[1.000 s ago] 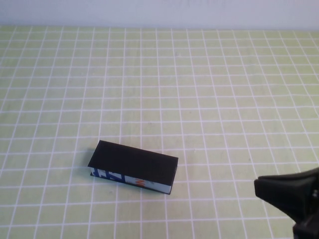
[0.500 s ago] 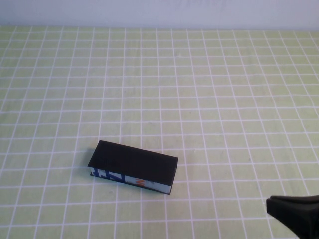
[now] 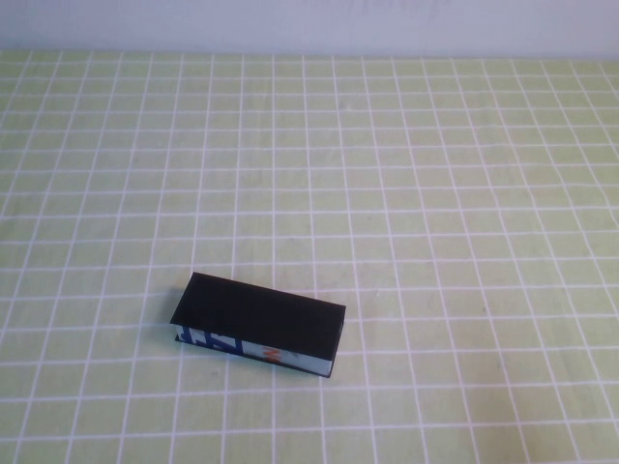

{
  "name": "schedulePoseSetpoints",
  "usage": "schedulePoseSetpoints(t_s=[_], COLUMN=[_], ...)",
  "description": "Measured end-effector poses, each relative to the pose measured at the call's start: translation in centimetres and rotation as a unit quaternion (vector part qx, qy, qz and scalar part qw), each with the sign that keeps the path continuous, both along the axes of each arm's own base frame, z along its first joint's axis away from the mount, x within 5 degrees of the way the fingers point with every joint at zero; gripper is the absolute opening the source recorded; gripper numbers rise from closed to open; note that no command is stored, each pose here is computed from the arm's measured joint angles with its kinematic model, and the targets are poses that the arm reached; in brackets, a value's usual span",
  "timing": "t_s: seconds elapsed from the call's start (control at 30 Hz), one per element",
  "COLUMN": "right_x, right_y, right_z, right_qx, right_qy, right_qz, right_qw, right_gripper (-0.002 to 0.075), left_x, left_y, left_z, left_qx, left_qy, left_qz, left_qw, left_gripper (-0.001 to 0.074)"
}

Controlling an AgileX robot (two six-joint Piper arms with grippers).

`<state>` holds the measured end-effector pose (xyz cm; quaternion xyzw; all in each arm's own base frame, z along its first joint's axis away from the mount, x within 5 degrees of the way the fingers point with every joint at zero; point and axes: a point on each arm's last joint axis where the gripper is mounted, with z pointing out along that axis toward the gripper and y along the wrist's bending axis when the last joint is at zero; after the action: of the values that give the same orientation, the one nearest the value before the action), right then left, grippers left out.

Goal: Return glasses to glasses case

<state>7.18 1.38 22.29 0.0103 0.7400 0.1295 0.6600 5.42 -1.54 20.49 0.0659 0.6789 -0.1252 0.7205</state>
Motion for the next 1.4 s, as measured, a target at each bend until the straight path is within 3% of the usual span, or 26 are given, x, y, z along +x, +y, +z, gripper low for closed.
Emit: schedulePoseSetpoints(t_s=[0.13, 0.5, 0.87, 1.4], right_x=[-1.2, -1.5, -1.6, -2.0], right_y=[-0.7, -0.9, -0.2, 0.9], right_z=[-2.1, -2.1, -2.9, -4.2], right_qx=[0.006, 0.01, 0.065, 0.062], right_qy=[-0.045, -0.067, -0.015, 0.065], right_qz=[-0.043, -0.051, -0.02, 0.037], right_qw=[0.998, 0.996, 0.998, 0.995], right_gripper=[-0.0011, -0.0011, -0.0011, -0.0011], left_x=[0.0, 0.0, 0.0, 0.0], left_y=[0.0, 0.0, 0.0, 0.0], left_z=[0.0, 0.0, 0.0, 0.0], left_qx=[0.0, 0.0, 0.0, 0.0], left_qy=[0.0, 0.0, 0.0, 0.0], left_qz=[0.0, 0.0, 0.0, 0.0], left_qw=[1.0, 1.0, 1.0, 1.0], left_gripper=[-0.0002, -0.0002, -0.0002, -0.0002])
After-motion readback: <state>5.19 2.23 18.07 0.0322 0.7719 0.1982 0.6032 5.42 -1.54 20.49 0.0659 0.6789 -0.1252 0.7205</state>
